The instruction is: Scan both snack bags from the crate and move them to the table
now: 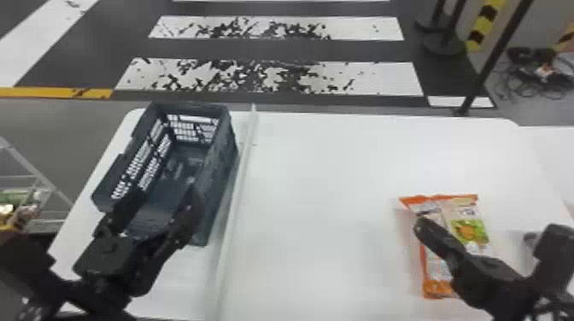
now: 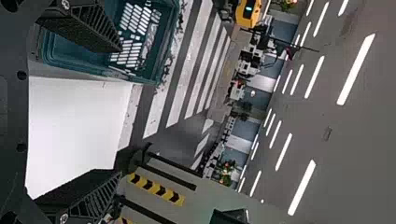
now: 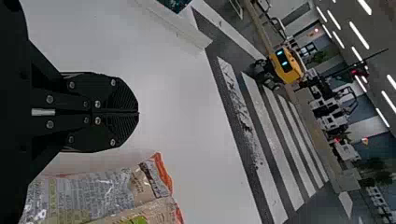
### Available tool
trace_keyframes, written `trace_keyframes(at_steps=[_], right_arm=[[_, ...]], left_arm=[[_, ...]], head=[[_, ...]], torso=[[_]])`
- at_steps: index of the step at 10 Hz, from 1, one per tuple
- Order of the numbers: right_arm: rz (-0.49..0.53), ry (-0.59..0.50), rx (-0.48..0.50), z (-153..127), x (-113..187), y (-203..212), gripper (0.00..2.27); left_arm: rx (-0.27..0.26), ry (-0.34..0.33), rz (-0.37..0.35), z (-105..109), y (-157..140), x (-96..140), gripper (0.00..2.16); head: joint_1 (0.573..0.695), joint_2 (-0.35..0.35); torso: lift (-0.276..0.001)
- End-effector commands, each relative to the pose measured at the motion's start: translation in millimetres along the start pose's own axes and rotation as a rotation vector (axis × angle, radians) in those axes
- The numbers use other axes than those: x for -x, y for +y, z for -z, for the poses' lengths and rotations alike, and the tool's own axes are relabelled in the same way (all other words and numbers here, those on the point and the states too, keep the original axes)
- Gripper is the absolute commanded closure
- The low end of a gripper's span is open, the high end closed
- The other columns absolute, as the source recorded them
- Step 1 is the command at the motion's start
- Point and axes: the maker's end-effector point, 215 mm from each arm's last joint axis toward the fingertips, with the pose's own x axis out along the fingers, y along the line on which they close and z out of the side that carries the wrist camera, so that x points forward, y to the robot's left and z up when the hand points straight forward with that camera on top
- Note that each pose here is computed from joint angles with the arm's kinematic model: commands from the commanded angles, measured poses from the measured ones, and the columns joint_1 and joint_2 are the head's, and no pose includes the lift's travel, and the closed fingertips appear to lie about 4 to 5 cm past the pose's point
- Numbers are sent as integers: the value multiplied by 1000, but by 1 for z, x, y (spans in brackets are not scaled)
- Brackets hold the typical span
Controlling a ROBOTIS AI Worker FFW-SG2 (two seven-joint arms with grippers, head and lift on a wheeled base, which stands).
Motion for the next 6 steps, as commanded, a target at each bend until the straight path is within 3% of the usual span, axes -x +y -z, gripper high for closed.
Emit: trace_keyframes(at_steps=[1,6], right_arm=[[54,-51,39,-23,6,-26,2206],[140,-59,13,-5,-25,-97,2206]], left_arm=[[-11,-3,-10,-3,5,1,76],[-16,-11,-35,-9,25,5,76]], head=[[695,24],[695,-61]], torso=[[-87],[-87]])
